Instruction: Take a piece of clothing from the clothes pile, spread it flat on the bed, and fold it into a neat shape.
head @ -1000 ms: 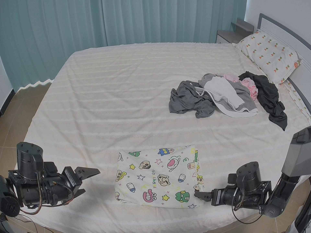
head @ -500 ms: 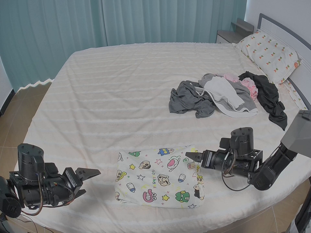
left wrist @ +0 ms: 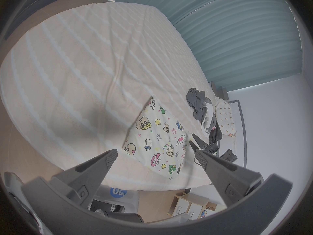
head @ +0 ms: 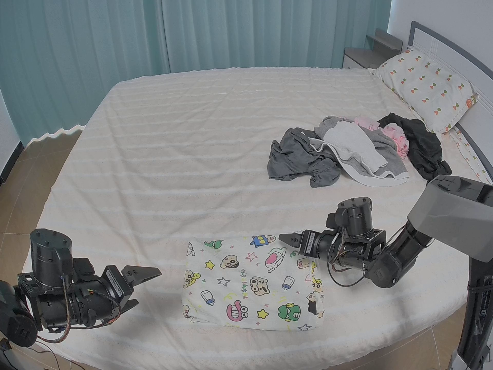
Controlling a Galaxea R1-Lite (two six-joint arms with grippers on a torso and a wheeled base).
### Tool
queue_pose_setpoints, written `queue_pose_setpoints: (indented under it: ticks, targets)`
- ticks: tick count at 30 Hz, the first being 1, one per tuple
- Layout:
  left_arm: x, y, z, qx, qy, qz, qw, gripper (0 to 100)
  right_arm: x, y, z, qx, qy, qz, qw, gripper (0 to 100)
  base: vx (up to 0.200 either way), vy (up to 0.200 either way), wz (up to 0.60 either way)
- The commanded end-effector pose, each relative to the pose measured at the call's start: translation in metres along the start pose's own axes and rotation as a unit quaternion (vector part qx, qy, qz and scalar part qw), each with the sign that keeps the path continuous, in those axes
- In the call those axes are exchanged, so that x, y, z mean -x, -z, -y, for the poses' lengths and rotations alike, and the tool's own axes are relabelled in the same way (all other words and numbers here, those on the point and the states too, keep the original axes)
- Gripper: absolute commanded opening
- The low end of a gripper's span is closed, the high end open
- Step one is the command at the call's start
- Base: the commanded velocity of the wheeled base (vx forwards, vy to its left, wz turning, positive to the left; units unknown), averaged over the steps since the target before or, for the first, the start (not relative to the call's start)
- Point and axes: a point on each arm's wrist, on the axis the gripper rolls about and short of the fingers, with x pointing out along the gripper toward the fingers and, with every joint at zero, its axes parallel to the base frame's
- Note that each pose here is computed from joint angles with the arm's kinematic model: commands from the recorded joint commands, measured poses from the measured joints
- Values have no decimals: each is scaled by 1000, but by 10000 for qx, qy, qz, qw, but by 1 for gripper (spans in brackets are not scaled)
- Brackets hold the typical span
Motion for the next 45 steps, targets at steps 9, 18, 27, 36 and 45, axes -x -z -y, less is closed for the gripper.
queue_pose_setpoints:
  ticks: [9,18,27,36,45]
  targets:
    - [-8,0,-7,51,-148,-22,9999,100,-20,0,6,-17,125,-136,9998,0,0,0,0]
    - [-8,0,-7,60,-153,-10,9999,100,-15,-17,21,-148,266,132,9994,0,0,0,0]
    - [-8,0,-7,61,-160,-14,9999,100,-15,-27,36,-200,277,403,9986,0,0,0,0]
    - [-9,0,-8,65,-183,-35,9998,100,-16,-15,30,-137,125,166,9997,100,0,0,0]
    - [-46,-18,10,-601,-172,-120,9980,100,38,-8,39,-261,319,-109,9991,100,0,0,0]
